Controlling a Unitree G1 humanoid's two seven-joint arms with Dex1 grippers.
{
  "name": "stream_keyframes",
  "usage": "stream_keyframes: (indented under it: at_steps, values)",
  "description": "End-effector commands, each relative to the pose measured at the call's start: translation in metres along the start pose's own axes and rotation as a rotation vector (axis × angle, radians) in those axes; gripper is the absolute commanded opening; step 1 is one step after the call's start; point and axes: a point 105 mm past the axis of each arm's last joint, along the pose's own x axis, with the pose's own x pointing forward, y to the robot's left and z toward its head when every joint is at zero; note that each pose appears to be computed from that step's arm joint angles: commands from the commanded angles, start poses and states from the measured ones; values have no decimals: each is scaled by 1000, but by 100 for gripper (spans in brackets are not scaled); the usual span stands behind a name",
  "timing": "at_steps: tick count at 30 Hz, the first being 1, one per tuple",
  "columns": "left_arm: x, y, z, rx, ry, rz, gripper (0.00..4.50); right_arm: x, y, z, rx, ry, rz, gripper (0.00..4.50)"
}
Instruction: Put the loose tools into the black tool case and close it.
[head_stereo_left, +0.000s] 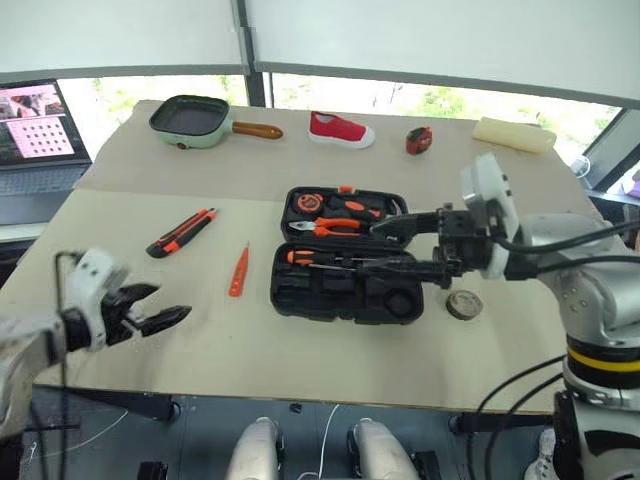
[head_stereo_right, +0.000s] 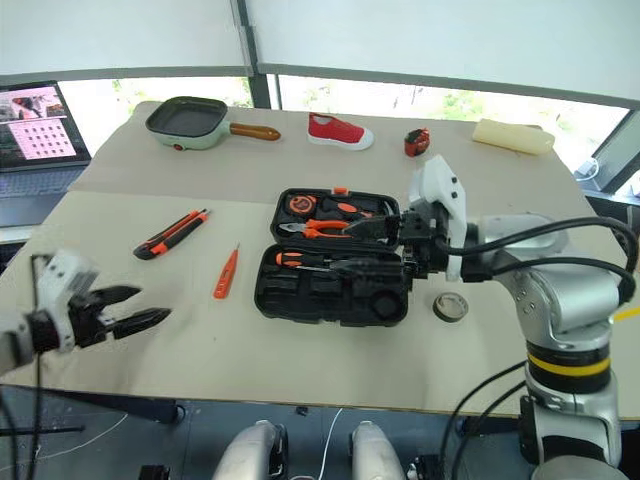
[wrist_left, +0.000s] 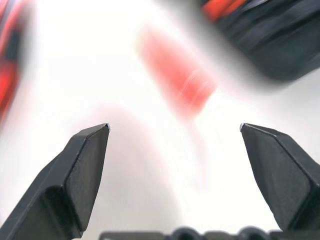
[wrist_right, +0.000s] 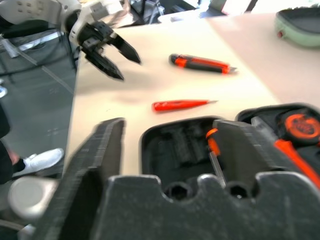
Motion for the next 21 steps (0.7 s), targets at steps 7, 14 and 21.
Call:
stream_keyframes:
  at_steps: [7,14,21]
  values:
    - [24,-26,34,-40,45,1,450,5,9,4,-41,-25,-14,447]
    - [59,-26,69,-106,255,-69,450,10,16,3,-44,-49,-38,447]
    - [111,-35,95,-176,443,-92,450,16,28,0,-31,-81,-92,447]
